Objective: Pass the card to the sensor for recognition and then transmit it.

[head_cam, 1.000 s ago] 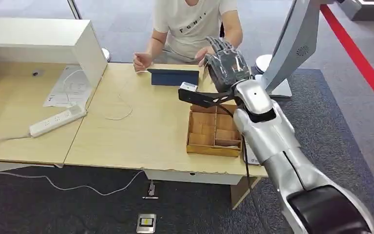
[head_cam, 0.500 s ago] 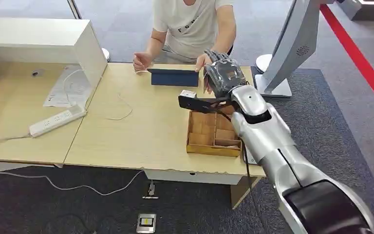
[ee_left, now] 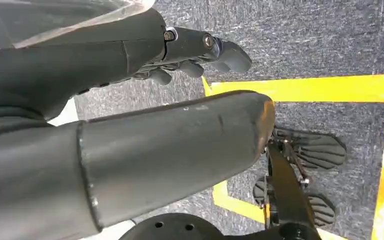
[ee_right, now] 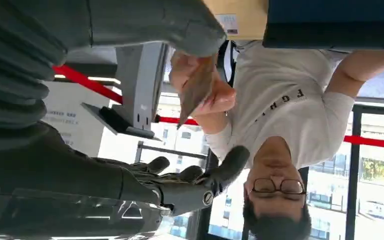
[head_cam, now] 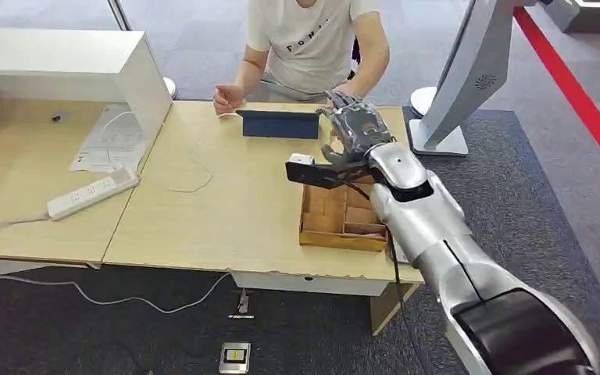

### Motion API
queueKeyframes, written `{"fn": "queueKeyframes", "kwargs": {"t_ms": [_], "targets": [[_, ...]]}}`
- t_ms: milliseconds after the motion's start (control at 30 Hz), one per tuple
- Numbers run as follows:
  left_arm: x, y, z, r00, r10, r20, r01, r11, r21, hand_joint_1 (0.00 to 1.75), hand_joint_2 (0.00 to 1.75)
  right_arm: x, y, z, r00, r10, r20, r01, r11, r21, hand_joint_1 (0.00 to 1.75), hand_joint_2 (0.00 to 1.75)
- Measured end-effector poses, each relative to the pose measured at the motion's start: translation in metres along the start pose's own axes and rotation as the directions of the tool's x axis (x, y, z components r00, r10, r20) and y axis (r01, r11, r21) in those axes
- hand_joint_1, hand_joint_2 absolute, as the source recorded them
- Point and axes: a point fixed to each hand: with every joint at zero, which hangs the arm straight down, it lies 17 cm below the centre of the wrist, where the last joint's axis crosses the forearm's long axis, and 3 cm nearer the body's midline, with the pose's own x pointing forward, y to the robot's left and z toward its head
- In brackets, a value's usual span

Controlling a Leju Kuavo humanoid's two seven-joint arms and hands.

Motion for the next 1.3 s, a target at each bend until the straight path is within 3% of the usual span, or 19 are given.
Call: {"fn": "queueKeyframes", "kwargs": {"t_ms": [400,633,733,933,1100,1200,1300], "targets": [[0.001,0.008,-0.001,0.999,0.051,0.005,-0.051,0.998,0.042,0.00,0.00,-0.020,-0.003,0.002,0.999,0.024,-0.038,-0.025,0.999,-0.021,0.00,0.00],[-0.003,0.011,-0.002,0.994,0.108,-0.001,-0.107,0.993,0.058,0.00,0.00,-0.125,0.015,0.038,0.974,-0.119,-0.192,0.118,0.993,-0.019,0.00,0.00],[-0.006,0.013,-0.002,0.988,0.151,-0.001,-0.151,0.986,0.077,0.00,0.00,-0.199,0.047,0.081,0.920,-0.212,-0.328,0.215,0.976,-0.027,0.00,0.00],[-0.004,0.020,-0.003,0.965,0.258,0.045,-0.262,0.955,0.136,0.00,0.00,-0.314,0.172,0.235,0.681,-0.397,-0.615,0.450,0.890,-0.077,0.00,0.00],[-0.001,0.021,-0.004,0.949,0.306,0.070,-0.314,0.936,0.159,0.00,0.00,-0.331,0.283,0.382,0.411,-0.467,-0.783,0.598,0.786,-0.155,0.00,0.00],[0.000,0.019,-0.004,0.942,0.329,0.074,-0.336,0.928,0.161,0.00,0.00,-0.323,0.322,0.443,0.314,-0.459,-0.831,0.634,0.753,-0.176,0.00,0.00],[0.004,0.016,-0.004,0.939,0.335,0.081,-0.344,0.926,0.155,0.00,0.00,-0.325,0.333,0.471,0.262,-0.445,-0.857,0.639,0.745,-0.191,0.00,0.00]]}}
